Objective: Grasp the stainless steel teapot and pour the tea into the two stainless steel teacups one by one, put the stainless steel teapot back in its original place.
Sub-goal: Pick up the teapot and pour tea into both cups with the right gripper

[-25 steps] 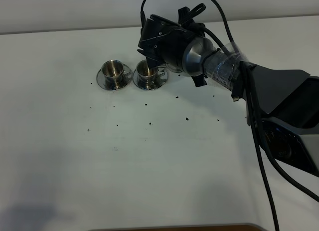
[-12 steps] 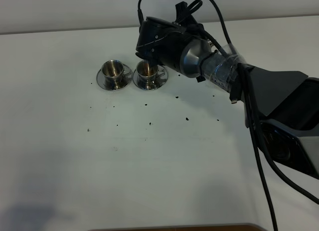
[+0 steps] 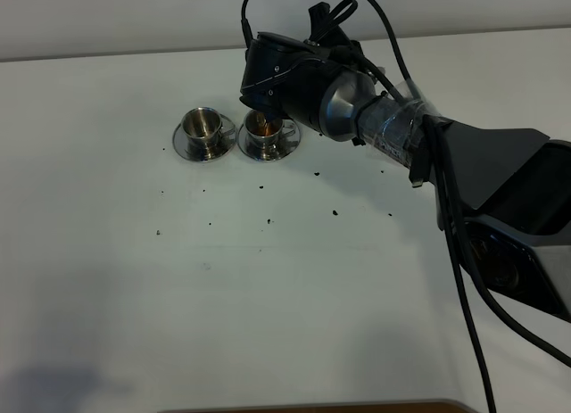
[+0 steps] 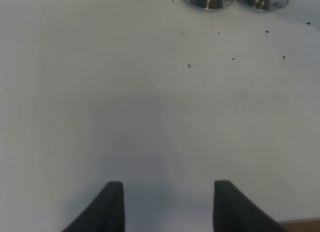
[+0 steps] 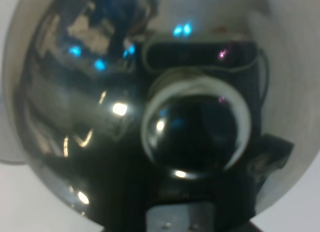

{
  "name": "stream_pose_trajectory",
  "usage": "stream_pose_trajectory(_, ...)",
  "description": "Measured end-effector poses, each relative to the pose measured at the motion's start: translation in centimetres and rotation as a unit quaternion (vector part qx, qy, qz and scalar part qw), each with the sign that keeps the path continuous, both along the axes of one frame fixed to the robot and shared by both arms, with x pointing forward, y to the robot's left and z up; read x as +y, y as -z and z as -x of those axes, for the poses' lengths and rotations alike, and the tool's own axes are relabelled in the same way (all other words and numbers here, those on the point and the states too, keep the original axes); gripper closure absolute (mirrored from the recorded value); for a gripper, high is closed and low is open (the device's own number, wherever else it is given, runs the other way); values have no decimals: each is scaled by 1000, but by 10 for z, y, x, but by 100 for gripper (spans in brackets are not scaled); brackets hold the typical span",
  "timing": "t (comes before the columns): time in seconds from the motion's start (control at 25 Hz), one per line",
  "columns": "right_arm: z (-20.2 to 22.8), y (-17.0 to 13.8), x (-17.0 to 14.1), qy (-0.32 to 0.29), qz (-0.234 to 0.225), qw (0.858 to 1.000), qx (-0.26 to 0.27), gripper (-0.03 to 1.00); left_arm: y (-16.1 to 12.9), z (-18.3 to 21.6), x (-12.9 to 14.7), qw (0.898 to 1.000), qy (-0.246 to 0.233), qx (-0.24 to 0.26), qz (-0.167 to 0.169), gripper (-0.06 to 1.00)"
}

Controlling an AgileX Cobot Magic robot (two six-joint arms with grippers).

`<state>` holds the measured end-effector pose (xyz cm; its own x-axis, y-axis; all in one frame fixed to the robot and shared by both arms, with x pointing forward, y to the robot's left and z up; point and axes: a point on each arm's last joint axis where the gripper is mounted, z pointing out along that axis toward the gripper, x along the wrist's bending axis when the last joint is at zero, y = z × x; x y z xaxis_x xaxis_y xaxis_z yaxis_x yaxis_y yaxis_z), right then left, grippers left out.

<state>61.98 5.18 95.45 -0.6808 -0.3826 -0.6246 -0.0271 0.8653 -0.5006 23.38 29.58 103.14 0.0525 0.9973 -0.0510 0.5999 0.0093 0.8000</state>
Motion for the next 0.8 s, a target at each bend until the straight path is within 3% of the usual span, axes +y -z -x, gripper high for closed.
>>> stream_pose_trajectory(0.8,6,-3,7,-26,24,999,-9,78,0,0,0,1000,0,0,0,48)
